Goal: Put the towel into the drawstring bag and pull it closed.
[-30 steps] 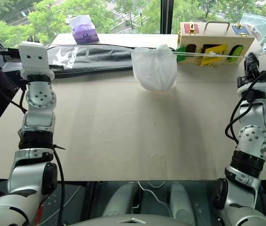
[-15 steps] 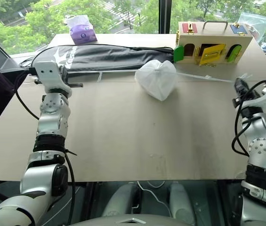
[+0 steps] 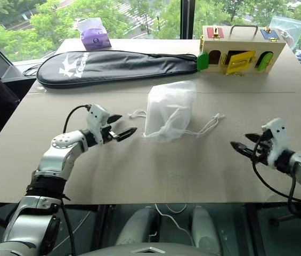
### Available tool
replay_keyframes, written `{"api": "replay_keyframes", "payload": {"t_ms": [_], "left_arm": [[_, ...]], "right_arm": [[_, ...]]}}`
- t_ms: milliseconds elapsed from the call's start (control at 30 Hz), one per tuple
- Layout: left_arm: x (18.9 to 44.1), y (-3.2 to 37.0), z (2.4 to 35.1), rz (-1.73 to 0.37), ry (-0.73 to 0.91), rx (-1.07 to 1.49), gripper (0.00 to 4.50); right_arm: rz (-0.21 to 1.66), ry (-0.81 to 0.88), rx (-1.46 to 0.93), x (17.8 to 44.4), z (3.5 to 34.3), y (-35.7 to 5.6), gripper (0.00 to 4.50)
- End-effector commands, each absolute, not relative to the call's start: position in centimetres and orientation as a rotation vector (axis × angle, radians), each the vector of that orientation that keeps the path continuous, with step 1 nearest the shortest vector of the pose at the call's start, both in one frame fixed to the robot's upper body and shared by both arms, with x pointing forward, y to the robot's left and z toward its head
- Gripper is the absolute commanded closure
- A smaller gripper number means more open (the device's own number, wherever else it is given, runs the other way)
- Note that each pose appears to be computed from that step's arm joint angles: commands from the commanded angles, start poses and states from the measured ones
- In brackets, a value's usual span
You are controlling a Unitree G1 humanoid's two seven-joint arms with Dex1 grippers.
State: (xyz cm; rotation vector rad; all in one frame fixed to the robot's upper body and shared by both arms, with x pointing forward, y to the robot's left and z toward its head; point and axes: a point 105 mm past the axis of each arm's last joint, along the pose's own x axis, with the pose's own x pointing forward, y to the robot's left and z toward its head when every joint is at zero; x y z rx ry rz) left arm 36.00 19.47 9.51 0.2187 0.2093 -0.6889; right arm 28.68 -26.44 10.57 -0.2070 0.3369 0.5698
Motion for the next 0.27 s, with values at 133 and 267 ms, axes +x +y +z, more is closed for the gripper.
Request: {"api": "replay_keyframes", "payload": {"t_ms": [133,267], "left_arm": [[33.9,22.0,9.8,-0.673,0.18,0.291,0.03],[32.6,23.7,9.8,-0.644,0.18,0.326,0.03]], "right_arm": [[0.707,0.175,-0.255,28.0,11.5,-25.5,0.69],[0.749,0.153,-0.215,27.6,11.2,-24.7,0.69]]}}
